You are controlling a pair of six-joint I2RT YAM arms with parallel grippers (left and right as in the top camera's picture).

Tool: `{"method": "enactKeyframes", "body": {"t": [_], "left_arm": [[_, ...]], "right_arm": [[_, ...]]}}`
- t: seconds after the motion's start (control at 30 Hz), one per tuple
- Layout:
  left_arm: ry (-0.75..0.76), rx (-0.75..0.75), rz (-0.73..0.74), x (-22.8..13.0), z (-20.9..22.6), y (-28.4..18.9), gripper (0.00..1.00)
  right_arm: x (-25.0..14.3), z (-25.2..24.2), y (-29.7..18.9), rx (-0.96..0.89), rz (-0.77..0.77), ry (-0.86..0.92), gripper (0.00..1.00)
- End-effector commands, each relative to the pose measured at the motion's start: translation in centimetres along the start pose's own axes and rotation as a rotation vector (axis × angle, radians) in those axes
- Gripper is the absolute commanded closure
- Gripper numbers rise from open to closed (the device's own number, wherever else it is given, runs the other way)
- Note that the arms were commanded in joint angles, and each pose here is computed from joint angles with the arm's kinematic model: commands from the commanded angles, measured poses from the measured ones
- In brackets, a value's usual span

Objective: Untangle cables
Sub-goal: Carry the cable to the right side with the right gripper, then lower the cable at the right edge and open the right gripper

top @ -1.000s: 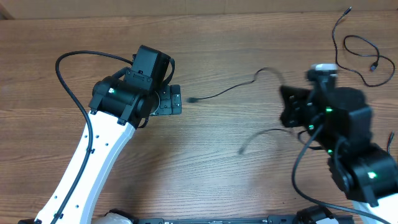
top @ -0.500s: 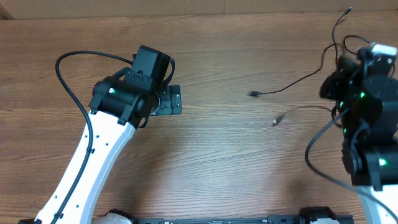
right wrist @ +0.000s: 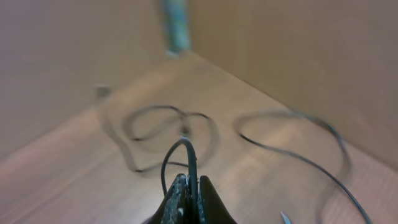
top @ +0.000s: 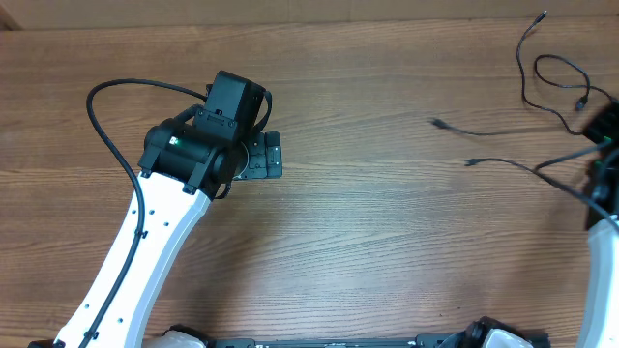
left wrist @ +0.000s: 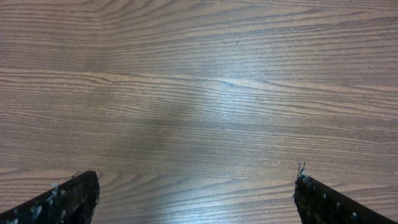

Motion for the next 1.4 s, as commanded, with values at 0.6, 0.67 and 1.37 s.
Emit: {"method": "enactKeyframes", "body": {"t": [0.6,0.67,1.37], "left_arm": [[-0.006,0.021,0.006,-0.2,0.4,0.2,0.01],[-0.006,0.021,0.006,-0.2,0.4,0.2,0.00],[-0.006,0.021,0.006,-0.2,0.4,0.2,0.00]], "right_arm": [[-7.2,-6.1,-1.3,-0.317,0.465,0.730,0.96],[-8.0,-5.5,-1.0,-0.280,0.520,0.741,0.96],[-19.4,6.2,8.5,-0.010,0.613,0.053,0.91]]}}
Point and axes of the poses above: each gripper's point midway between its finger pads, its own y axis out along the fingers, its own z axis along the line the jaws close on, x = y × z, the point moved 6 cm from there along -y, back along the fingers, and after that the axes turned 14 degrees about y, right-handed, at the moved point
